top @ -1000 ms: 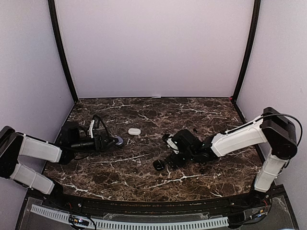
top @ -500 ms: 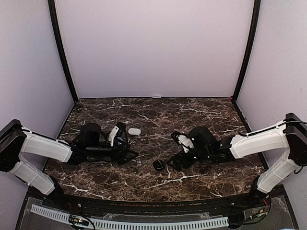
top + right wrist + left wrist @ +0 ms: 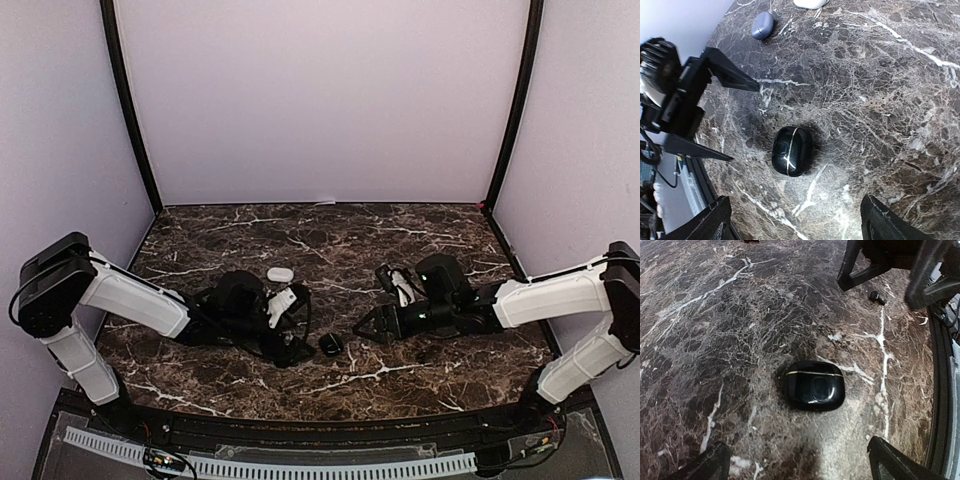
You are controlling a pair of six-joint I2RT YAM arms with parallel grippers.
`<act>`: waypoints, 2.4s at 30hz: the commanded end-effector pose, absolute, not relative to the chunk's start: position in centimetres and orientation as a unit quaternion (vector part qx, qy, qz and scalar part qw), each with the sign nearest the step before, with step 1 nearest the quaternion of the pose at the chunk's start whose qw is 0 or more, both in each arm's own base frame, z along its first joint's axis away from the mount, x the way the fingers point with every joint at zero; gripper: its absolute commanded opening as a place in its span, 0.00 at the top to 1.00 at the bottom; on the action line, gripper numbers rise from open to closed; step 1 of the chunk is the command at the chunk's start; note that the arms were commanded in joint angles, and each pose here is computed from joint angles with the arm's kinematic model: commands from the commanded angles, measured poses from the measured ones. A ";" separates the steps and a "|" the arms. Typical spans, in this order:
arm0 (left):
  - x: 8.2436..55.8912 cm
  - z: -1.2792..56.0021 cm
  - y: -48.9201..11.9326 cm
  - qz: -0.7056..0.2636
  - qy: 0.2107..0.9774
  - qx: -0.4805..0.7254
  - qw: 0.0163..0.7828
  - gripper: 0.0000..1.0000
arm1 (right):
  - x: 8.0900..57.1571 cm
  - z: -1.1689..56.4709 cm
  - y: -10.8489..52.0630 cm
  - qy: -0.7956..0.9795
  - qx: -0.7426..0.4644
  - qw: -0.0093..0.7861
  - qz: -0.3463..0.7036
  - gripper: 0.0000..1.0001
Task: Insert the wireless bluetooth earbuds into the charging case
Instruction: Pick up the charging case from the center of the board.
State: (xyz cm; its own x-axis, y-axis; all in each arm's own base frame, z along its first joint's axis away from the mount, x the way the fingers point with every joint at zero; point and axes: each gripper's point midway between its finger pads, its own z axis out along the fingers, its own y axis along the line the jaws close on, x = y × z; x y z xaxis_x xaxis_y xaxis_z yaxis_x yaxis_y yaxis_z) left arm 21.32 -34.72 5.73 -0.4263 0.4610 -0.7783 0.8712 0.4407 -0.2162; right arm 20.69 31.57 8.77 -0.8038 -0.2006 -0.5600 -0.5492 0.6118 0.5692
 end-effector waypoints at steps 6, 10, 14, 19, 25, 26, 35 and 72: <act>20.9 3.7 -36.1 -0.268 0.797 0.455 0.292 0.01 | 20.9 8.6 31.5 0.857 -0.164 0.193 0.449 0.11; 21.2 2.3 -36.6 -0.242 0.810 0.458 0.273 0.01 | 21.2 8.5 31.1 0.854 -0.159 0.195 0.455 0.11; 21.4 1.2 -37.0 -0.215 0.814 0.467 0.270 0.01 | 21.3 8.5 31.1 0.851 -0.159 0.199 0.459 0.11; 21.8 0.4 -37.7 -0.198 0.807 0.482 0.277 0.02 | 21.5 8.5 31.1 0.852 -0.162 0.198 0.457 0.12; 21.6 -0.4 -38.3 -0.183 0.793 0.506 0.287 0.12 | 21.8 8.7 30.8 0.852 -0.162 0.207 0.454 0.12; 21.8 -0.5 -38.3 -0.176 0.793 0.506 0.290 0.14 | 21.7 8.7 30.8 0.851 -0.164 0.204 0.455 0.12; 20.6 -0.9 -39.0 -0.164 0.767 0.541 0.303 0.25 | 21.0 8.0 31.2 0.848 -0.173 0.181 0.467 0.13; 17.0 9.9 -37.2 -0.264 0.642 0.547 0.468 0.45 | 17.4 10.5 39.1 0.793 -0.228 0.104 0.556 0.45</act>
